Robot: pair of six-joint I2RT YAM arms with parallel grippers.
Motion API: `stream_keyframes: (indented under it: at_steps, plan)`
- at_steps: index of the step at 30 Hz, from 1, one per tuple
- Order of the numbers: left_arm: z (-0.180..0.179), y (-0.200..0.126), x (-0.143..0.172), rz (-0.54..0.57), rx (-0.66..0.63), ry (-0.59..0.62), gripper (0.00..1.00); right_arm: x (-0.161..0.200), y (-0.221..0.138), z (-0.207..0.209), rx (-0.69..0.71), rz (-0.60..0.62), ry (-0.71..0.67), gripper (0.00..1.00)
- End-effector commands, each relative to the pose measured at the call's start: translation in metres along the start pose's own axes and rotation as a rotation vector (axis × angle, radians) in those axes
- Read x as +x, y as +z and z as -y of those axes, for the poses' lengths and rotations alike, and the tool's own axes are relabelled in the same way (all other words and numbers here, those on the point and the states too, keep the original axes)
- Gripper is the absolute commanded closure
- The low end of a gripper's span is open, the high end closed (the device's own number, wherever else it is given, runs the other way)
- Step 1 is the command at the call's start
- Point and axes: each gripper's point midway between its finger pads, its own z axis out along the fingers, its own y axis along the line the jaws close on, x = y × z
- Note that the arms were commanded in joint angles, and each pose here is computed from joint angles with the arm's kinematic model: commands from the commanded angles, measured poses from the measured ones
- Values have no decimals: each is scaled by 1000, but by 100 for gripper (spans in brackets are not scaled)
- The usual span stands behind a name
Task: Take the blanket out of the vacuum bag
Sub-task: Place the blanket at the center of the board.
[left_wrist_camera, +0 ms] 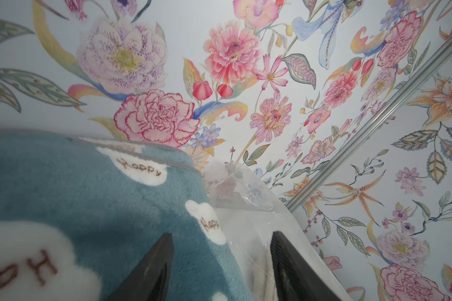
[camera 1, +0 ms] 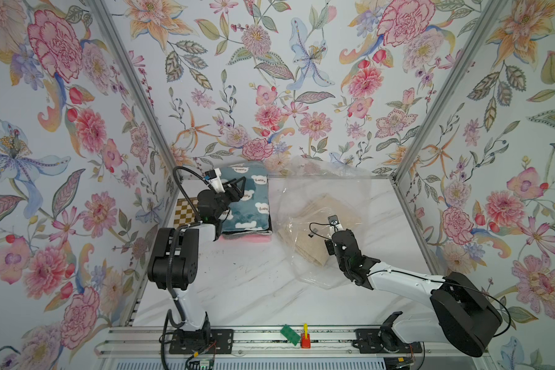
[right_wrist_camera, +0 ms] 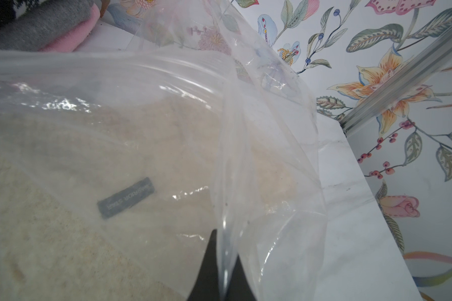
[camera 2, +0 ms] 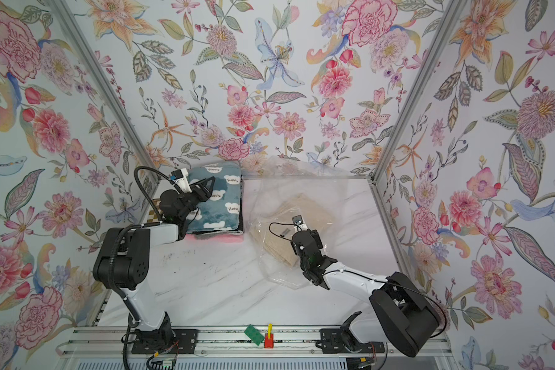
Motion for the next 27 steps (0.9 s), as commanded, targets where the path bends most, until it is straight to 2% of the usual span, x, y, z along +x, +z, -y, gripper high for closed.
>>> stream_keyframes:
  at_steps: [1,2,5,10,13,18,22,27]
  plan:
    - [-40,7,3,11,-173,-41,38,-8,1,-1,9,16,0,100]
    - [-57,5,12,-9,-247,-43,38,-8,1,-1,8,18,0,100]
    - [-85,3,39,-98,-356,-35,37,-8,1,-1,6,17,0,100]
    - [-94,7,66,-197,-385,-3,36,-8,1,-2,3,15,0,100]
    - [-88,11,64,-209,-374,12,36,-8,1,-2,3,15,0,100]
    - [-43,23,31,-181,-294,119,36,-8,1,-2,2,16,1,100]
    - [5,9,2,-100,-283,203,30,-7,1,-2,1,13,-1,100]
    - [66,-35,-30,29,-241,118,25,-7,1,-3,-3,13,-2,100]
